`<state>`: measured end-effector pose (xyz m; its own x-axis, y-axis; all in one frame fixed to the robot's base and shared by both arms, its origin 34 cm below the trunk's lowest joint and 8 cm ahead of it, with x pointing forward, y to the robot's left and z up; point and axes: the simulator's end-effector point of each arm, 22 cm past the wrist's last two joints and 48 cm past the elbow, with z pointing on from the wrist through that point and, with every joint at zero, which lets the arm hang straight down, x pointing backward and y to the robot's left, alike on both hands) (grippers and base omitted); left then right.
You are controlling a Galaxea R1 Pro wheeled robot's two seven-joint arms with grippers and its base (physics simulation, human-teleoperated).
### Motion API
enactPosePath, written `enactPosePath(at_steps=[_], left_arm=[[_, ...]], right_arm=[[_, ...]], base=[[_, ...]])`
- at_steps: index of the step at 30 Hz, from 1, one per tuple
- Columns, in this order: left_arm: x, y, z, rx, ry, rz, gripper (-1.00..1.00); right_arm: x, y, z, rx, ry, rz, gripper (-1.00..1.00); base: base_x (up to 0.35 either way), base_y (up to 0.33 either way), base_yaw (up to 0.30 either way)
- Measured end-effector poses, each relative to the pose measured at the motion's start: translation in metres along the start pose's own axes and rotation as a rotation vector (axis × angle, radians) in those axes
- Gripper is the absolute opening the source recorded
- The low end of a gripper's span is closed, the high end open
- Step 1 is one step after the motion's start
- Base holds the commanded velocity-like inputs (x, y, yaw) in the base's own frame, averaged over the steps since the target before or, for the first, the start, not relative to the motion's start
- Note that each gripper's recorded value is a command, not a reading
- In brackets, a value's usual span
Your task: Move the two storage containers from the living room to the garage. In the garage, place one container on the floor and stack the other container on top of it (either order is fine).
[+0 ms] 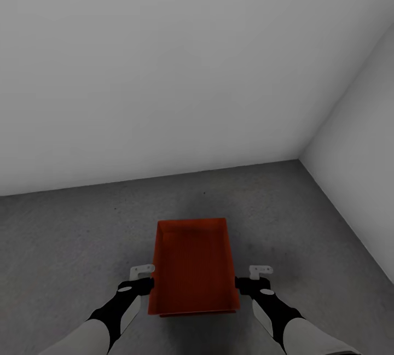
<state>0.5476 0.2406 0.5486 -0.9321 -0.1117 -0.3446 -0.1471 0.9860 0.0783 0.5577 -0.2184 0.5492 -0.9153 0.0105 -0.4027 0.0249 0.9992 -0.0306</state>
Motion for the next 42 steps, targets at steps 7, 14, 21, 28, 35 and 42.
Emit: enactPosePath(at_steps=[7, 14, 21, 28, 35, 42], left_arm=[[-0.001, 0.001, -0.008, 0.0, 0.0, 0.0, 1.0], [-0.002, 0.002, -0.016, 0.0, 0.001, 0.0, 1.0], [-0.002, 0.003, -0.023, 0.0, 0.001, 0.0, 1.0], [-0.002, 0.004, -0.03, 0.0, 0.002, 0.0, 1.0], [-0.002, 0.004, -0.037, 0.0, 0.002, 0.0, 1.0], [-0.002, 0.005, -0.043, 0.0, 0.003, 0.0, 1.0]], right_arm=[[-0.001, -0.001, -0.008, 0.0, 0.003, 0.0, 1.0], [-0.001, 0.0, -0.016, -0.004, 0.009, -0.001, 1.0], [-0.002, 0.0, -0.023, -0.005, 0.01, -0.001, 1.0], [-0.003, 0.0, -0.03, -0.005, 0.008, -0.001, 1.0], [-0.004, -0.001, -0.037, -0.005, 0.007, -0.001, 1.0], [-0.003, -0.001, -0.043, -0.004, 0.008, -0.001, 1.0]], base=[[0.0, 0.0, 0.0], [0.0, 0.0, 0.0], [0.0, 0.0, 0.0], [0.0, 0.0, 0.0], [0.0, 0.0, 0.0], [0.0, 0.0, 0.0]])
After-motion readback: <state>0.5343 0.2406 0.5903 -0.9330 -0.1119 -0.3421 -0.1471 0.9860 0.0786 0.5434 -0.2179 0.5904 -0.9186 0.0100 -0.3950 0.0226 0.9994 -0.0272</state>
